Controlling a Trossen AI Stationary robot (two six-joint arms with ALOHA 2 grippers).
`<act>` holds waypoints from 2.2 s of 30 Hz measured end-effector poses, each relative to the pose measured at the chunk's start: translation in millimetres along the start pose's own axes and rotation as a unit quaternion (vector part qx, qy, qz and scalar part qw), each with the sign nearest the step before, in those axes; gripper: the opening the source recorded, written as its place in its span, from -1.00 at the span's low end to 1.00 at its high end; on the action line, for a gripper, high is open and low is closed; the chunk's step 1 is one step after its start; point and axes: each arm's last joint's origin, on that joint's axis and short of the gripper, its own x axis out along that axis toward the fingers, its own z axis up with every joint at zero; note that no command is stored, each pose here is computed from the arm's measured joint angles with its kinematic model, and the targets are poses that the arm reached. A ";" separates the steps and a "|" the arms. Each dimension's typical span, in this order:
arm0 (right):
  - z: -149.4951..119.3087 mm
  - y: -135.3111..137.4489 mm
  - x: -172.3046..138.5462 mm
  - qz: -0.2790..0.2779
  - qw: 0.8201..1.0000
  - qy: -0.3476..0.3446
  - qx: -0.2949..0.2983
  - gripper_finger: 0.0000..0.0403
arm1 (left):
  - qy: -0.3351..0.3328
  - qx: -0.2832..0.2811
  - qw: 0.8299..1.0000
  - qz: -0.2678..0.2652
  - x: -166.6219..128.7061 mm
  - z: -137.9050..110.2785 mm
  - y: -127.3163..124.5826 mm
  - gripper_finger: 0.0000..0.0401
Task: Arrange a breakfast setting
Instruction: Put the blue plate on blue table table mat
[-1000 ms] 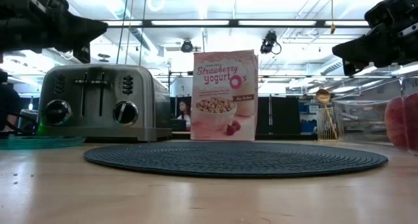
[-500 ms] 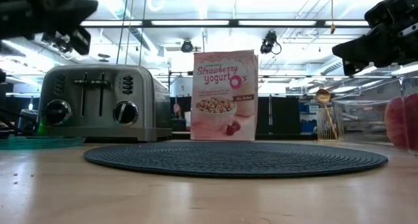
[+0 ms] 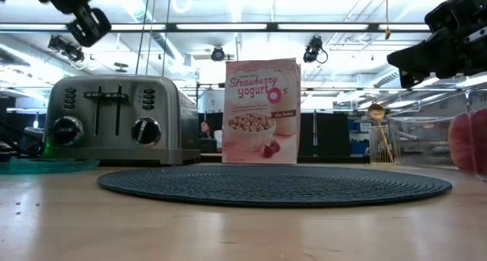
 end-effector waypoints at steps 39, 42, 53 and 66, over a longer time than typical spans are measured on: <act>0.0 0.0 0.0 0.000 1.000 0.000 0.000 -0.93 | 0.381 0.010 0.797 0.468 116.3 -55.4 -39.2 -0.95; -0.1 0.0 0.0 0.000 1.000 0.000 0.000 -0.93 | 0.382 0.001 0.788 0.483 121.8 -55.0 -31.0 -0.88; 0.0 0.0 0.0 0.000 1.000 0.000 0.000 -0.93 | 0.387 -0.018 0.759 0.524 124.0 -49.0 -13.3 -0.42; 2.0 -0.2 0.0 -0.003 1.000 -0.010 -0.013 -0.93 | 0.362 -0.147 0.729 0.562 124.3 -61.1 33.2 -0.31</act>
